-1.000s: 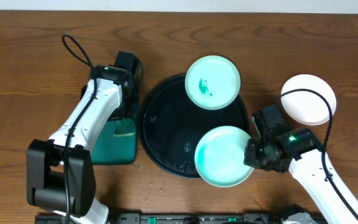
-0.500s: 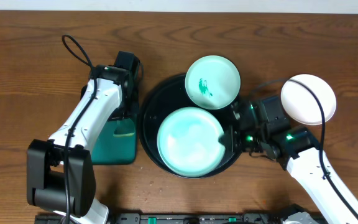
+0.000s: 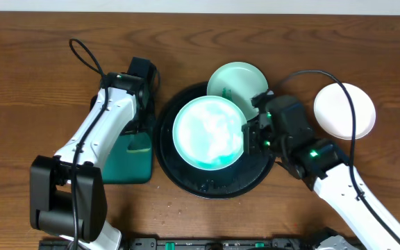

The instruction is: Clean dirty plates on tray and stack at the side

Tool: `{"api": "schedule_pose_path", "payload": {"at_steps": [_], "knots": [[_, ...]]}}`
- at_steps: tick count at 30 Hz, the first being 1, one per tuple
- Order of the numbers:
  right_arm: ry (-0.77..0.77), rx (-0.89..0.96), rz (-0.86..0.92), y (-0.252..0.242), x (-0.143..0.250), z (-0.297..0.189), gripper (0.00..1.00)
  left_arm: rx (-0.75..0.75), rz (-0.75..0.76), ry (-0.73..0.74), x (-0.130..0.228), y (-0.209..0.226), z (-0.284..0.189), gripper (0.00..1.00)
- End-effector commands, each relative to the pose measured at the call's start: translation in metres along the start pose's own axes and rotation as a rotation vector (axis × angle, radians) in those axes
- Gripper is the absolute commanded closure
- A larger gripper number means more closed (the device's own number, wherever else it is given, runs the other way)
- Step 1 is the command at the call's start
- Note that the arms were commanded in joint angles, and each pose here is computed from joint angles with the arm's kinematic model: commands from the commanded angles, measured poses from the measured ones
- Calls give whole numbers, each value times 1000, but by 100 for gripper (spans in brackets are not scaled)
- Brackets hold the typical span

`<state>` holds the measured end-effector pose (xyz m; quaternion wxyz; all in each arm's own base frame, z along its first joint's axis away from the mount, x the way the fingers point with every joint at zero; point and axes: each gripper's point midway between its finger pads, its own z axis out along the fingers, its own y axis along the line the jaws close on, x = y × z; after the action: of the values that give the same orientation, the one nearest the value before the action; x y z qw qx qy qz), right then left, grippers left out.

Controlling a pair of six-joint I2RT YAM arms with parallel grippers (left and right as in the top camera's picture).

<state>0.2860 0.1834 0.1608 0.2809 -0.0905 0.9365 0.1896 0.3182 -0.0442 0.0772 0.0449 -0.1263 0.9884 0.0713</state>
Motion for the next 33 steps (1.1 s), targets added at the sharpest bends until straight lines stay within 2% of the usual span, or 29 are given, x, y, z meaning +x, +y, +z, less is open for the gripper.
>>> {"api": "schedule_pose_path", "payload": {"at_steps": [1,16,25,33], "knots": [[-53,129,-88,-3,-28,-11,99,-9,13,15,4,3,3,90],[220,569,-286,-35,-38,-20,99,-10,13,15,4,3,3,90],[170,837,-584,-18,-45,-52,99,-10,13,15,4,3,3,90],[81,972,-801,7,-53,-73,99,-11,13,18,5,3,3,91]]}}
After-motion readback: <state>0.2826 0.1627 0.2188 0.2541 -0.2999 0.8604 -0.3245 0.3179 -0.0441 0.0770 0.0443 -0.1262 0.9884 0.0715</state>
